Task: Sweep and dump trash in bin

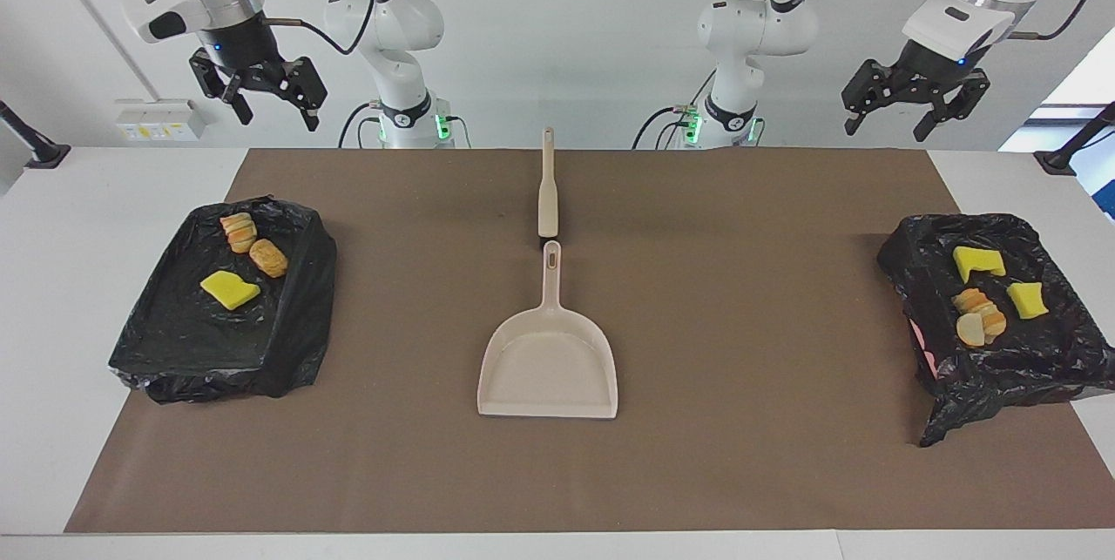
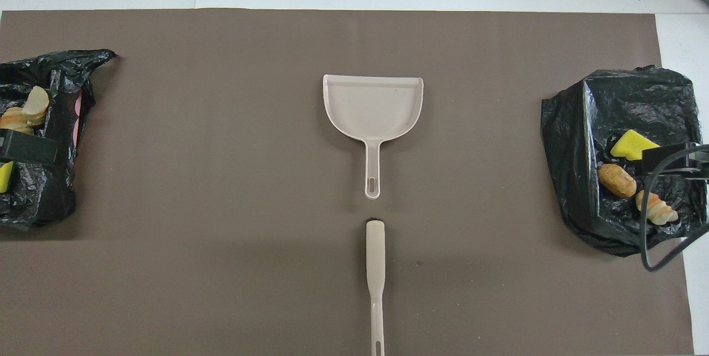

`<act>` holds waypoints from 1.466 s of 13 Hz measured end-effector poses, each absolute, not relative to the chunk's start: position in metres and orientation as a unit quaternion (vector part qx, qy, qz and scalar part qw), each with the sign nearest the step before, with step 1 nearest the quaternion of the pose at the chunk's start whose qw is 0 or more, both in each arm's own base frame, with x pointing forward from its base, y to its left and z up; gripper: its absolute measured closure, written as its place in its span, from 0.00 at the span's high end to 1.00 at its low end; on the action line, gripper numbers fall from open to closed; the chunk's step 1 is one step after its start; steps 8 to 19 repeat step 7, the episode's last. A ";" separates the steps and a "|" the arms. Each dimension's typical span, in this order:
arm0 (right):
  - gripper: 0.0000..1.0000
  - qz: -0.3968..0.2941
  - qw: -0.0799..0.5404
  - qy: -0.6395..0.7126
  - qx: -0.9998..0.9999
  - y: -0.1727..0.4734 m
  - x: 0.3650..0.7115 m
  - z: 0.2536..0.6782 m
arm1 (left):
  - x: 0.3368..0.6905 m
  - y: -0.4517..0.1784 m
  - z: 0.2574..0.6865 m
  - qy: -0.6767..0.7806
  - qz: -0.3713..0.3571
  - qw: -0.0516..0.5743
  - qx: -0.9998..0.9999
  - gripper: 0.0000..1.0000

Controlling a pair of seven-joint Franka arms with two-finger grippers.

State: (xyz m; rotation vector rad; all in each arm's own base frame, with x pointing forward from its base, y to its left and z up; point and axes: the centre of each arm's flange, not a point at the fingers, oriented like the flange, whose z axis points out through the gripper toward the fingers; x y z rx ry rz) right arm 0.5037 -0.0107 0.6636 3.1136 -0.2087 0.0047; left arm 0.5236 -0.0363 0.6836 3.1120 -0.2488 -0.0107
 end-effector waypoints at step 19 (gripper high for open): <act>1.00 -0.006 0.011 -0.069 0.998 -0.003 0.498 0.660 | 0.521 -0.060 0.684 -0.101 -0.003 0.008 0.995 1.00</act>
